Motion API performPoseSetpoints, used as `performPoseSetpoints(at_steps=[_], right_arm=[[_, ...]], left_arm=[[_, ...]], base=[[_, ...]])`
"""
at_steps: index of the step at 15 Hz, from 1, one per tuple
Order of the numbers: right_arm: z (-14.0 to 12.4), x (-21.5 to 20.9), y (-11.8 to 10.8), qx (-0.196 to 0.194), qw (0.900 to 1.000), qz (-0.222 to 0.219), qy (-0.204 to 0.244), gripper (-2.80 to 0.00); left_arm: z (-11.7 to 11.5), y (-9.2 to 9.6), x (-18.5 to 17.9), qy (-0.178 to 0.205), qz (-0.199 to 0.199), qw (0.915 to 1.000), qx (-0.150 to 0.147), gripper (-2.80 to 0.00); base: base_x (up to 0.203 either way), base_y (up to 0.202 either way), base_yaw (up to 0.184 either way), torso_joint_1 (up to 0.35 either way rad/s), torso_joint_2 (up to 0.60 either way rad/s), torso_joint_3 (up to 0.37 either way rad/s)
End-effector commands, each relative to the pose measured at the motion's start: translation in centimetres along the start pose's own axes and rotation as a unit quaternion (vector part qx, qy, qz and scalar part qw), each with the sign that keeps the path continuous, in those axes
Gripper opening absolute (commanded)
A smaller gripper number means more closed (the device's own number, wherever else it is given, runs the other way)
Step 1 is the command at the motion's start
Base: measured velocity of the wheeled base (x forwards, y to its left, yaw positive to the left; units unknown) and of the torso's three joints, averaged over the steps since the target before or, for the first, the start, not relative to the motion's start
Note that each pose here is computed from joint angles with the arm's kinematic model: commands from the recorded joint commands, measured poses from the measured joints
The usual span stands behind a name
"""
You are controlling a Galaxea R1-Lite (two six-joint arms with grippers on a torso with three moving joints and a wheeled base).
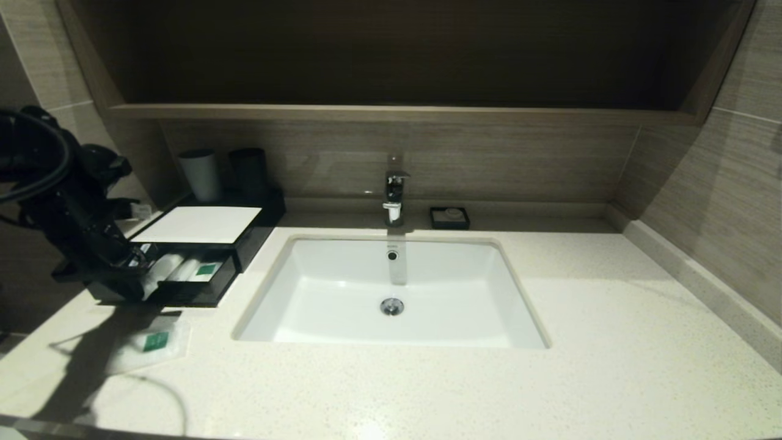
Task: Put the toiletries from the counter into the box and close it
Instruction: Place the bathroom toiletry into the drawer
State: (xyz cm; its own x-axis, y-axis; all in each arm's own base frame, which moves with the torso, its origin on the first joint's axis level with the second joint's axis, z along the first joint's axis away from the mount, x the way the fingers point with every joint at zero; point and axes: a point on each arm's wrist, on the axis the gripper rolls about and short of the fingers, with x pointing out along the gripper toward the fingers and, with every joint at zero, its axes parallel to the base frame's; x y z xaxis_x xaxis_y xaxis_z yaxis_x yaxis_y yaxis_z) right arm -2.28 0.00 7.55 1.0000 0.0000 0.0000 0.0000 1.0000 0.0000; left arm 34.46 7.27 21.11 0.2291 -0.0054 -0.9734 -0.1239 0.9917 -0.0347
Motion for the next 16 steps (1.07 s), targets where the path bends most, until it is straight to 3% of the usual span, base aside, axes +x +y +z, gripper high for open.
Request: performPoseSetpoints(at_steps=[1, 16], right_arm=[[0.0, 0.0, 0.0, 0.000, 1.000, 0.000, 0.000, -2.80], [0.0, 0.0, 0.0, 0.000, 1.000, 0.000, 0.000, -2.80]], left_arm=[[0.1, 0.0, 0.1, 0.000, 0.000, 1.0000, -0.004, -2.80], [1.7, 0.2, 0.8, -0.058, 0.004, 0.9980, -0.023, -2.80]], base=[[0.000, 0.000, 0.000, 0.000, 0.00, 0.000], [0.000, 0.000, 0.000, 0.000, 0.00, 0.000]])
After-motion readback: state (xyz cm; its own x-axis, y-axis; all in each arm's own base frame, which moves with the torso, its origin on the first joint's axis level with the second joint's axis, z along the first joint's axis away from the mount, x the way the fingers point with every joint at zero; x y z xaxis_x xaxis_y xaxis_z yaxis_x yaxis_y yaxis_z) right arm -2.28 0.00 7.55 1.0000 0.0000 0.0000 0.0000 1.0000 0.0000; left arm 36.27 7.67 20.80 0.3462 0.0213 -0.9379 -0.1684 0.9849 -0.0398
